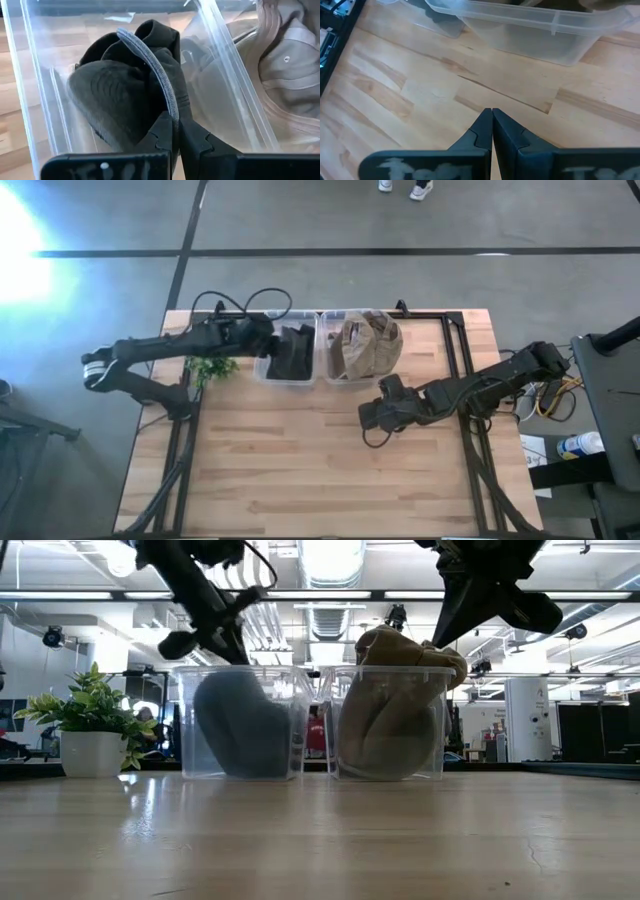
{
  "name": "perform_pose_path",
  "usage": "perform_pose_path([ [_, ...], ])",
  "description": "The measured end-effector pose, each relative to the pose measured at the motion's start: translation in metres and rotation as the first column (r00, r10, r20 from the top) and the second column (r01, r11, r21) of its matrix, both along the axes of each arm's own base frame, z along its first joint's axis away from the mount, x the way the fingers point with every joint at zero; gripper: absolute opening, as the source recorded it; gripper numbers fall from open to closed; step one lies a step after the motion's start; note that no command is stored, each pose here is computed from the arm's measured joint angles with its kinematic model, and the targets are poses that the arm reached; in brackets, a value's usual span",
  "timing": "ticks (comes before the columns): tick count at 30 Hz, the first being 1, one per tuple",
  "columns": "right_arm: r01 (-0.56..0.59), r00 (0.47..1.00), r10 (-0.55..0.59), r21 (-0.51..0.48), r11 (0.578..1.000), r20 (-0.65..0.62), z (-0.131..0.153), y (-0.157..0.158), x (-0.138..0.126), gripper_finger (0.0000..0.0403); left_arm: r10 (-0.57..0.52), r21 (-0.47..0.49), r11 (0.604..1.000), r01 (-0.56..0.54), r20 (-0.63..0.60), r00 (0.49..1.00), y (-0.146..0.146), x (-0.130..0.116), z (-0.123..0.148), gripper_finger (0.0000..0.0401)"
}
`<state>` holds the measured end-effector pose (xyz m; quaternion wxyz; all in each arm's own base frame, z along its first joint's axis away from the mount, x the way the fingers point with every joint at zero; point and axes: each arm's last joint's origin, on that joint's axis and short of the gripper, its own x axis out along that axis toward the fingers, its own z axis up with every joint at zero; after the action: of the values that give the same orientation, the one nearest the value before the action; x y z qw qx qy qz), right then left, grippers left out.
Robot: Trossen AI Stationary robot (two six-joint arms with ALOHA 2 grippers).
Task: Pick & Place hat
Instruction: Put the black cap into the left transparent bin
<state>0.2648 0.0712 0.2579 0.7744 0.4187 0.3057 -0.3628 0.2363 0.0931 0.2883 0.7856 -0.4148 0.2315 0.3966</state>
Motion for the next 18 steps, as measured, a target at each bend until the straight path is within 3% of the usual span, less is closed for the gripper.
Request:
perform_pose_path([
  [8,-0.002,1.000,0.002,0.001,1.000,-0.004,-0.001,0.000,0.000,0.0009,-0.044,0.025,0.999,0.045,-0.042,0.998,0.002,0.006,-0.006,0.0017],
  [14,-0.019,1.000,0.018,-0.008,1.000,-0.009,-0.001,0.000,0.000,0.0009,-0.010,0.082,0.997,0.008,0.026,1.000,-0.003,-0.011,0.018,0.0023],
  [18,-0.030,0.999,0.030,-0.008,1.000,-0.013,-0.001,0.000,0.000,0.0009,0.027,0.118,0.993,-0.032,0.046,0.999,-0.007,-0.027,0.031,0.0057],
])
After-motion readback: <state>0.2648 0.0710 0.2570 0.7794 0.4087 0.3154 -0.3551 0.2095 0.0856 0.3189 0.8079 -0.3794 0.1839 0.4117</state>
